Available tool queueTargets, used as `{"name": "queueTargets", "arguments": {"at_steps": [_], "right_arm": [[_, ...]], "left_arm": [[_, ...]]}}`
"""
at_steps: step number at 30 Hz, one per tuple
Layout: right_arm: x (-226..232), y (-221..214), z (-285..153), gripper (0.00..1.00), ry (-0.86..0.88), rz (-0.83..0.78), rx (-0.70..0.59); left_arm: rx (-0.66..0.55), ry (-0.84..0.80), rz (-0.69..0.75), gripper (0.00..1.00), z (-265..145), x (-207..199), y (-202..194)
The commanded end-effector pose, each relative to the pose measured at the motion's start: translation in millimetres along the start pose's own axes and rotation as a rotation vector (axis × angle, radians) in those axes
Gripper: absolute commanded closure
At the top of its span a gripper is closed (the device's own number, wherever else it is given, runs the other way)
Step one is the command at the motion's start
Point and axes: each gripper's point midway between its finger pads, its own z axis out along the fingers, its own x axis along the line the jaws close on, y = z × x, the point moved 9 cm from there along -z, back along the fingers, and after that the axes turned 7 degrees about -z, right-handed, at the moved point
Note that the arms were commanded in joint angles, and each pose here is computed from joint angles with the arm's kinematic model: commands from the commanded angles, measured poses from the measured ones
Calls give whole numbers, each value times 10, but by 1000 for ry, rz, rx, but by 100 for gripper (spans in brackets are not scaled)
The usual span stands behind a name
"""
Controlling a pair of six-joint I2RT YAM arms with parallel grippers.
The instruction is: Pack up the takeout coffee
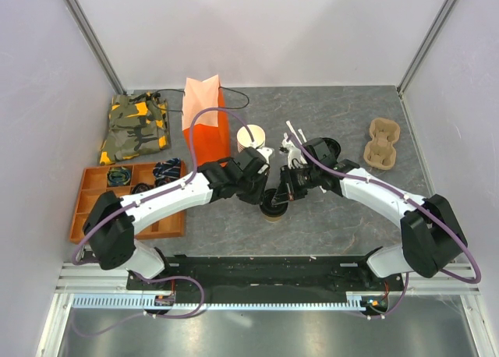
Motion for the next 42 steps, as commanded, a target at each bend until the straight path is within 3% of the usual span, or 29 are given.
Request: {"name": "queueTargets", "arguments": {"at_steps": [1,4,11,21,29,37,42], "right_arm": [[-107,-100,12,92,-46,15,20],[-112,-113,9,93,-41,19,25],[-79,-83,-19,93,-27,11,10],[201,117,-244,91,55,-62,-99],[118,56,-221,92,-2,-57,-68],[-111,-83,-58,94,-76,-39,25],[-128,-115,-47,95,-75,-33,43]], "left_arm": [[102,78,17,94,259,172,-227],[106,87,20,95,251,229,-235],[-17,6,18,95,-35,53,27],[-148,-86,5,91,-342,-163,303],[-108,-62,-6,91,-193,-158,272],[45,-14,-26,92,158,-21,-66],[38,-9,-15,92,119,-12,-51]]}}
